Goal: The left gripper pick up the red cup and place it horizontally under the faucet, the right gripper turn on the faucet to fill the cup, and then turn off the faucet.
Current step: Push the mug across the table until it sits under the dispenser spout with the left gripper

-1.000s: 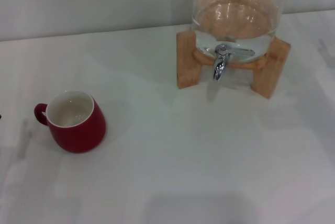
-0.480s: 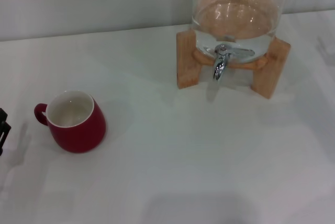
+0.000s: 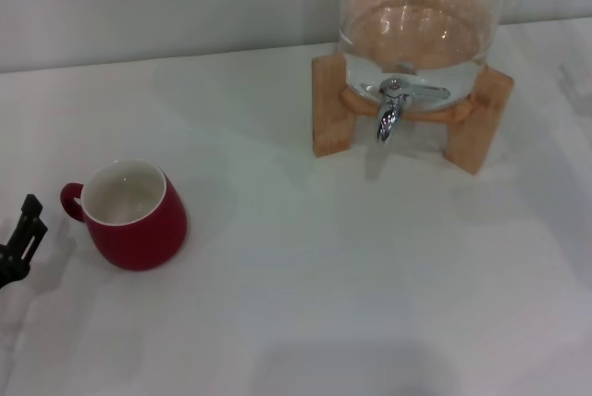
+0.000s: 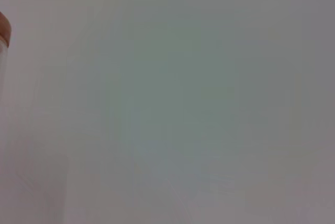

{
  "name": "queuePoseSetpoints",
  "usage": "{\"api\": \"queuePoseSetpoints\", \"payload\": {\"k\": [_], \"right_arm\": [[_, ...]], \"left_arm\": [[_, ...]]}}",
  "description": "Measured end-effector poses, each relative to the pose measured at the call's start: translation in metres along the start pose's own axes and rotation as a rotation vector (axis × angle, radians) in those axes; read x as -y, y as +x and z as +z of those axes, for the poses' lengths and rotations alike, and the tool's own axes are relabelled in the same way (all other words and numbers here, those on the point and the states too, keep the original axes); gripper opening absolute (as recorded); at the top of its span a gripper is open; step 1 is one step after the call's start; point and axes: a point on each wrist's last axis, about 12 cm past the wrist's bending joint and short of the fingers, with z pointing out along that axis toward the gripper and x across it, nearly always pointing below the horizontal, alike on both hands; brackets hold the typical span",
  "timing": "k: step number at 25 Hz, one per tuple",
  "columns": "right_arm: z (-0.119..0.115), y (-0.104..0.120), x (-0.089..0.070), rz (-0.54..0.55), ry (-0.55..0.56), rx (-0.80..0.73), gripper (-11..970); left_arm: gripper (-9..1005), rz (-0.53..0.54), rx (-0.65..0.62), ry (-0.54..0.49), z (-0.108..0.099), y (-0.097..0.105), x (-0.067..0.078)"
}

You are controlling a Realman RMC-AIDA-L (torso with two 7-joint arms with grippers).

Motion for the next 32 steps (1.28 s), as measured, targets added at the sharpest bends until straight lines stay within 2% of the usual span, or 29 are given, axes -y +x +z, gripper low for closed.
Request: {"api": "queuePoseSetpoints", "payload": {"k": [18, 32], "right_arm": [[0.0000, -0.0006, -0.0009, 0.001, -0.003, 0.006, 674], [-0.0002, -0.0010, -0.0009, 0.001, -0.004, 0.010, 674]], "left_arm": [[786, 0.021, -0.061, 0.037, -0.0011, 0.0075, 0.0050], [785, 0.024, -0.060, 0.043, 0.0004, 0.0067, 0.0055]]}}
